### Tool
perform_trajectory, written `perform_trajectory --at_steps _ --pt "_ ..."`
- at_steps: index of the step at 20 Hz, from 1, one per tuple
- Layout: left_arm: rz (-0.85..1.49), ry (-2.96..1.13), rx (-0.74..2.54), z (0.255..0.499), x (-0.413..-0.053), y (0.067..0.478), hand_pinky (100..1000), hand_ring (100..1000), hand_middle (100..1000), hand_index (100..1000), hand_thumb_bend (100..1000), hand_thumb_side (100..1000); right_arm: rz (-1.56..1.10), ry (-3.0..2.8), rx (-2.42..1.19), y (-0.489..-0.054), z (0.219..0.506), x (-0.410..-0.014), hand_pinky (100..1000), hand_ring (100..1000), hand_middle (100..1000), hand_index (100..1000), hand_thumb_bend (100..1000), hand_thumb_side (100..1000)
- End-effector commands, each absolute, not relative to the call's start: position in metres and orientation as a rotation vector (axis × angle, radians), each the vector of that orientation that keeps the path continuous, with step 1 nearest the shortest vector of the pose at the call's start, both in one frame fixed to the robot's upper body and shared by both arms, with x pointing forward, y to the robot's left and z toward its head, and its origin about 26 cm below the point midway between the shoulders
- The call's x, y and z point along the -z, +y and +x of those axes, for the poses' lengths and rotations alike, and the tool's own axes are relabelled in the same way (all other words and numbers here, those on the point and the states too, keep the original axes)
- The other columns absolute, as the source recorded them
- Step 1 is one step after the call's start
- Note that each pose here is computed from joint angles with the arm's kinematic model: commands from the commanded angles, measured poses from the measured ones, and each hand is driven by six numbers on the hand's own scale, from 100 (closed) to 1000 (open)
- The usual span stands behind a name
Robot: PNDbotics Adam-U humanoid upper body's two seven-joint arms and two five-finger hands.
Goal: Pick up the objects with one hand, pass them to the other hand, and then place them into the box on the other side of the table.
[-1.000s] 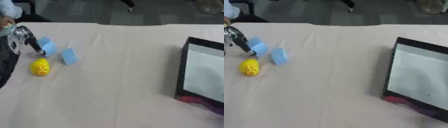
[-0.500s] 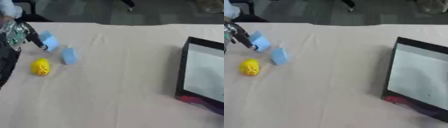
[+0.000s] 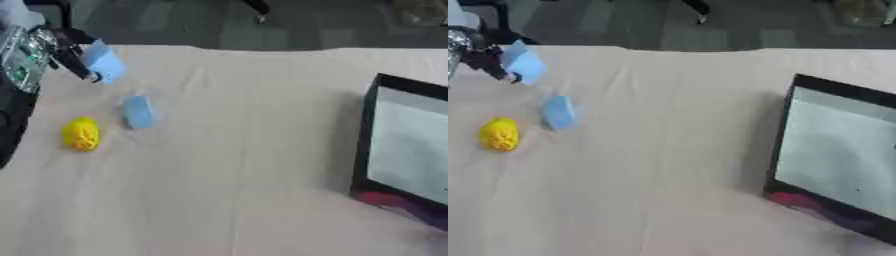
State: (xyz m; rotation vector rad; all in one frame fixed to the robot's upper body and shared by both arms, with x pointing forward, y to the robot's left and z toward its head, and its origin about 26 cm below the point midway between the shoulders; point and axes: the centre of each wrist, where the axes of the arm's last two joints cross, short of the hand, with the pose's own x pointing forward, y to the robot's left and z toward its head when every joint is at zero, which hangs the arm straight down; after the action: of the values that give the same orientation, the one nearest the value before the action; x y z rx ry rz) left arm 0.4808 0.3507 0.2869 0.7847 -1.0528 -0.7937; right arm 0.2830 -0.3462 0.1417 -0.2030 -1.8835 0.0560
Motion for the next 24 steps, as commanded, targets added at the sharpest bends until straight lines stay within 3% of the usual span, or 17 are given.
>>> perform_trajectory --at_steps 1,13,16,17,18,24 --pt "0.830 -1.184 0.792 0.462 -0.322 0.356 871 850 736 549 100 100 -0.233 -1.915 -0.067 -0.351 0.281 -0.152 1000 1000 1000 1000 100 652" --pt "0.799 -1.399 0.886 0.430 -0.310 0.329 846 832 714 540 100 100 -0.182 -2.106 -0.247 -0.340 0.281 -0.216 1000 1000 1000 1000 100 561" --pt "0.784 -1.448 0.909 0.424 -0.301 0.322 835 826 706 538 100 100 -0.160 -2.144 -0.349 -0.335 0.284 -0.236 1000 1000 1000 1000 100 533" --pt "0.780 -1.459 0.915 0.422 -0.297 0.320 834 825 704 537 100 100 -0.155 -2.154 -0.384 -0.334 0.285 -0.242 1000 1000 1000 1000 155 543" --pt "0.775 -1.470 0.922 0.421 -0.294 0.318 832 824 701 536 100 100 -0.152 -2.163 -0.426 -0.332 0.286 -0.248 1000 1000 1000 1000 100 528" --pt "0.744 -1.582 0.925 0.411 -0.275 0.301 822 815 685 538 100 100 -0.177 -2.197 -0.717 -0.318 0.292 -0.282 999 1000 1000 1000 132 489"
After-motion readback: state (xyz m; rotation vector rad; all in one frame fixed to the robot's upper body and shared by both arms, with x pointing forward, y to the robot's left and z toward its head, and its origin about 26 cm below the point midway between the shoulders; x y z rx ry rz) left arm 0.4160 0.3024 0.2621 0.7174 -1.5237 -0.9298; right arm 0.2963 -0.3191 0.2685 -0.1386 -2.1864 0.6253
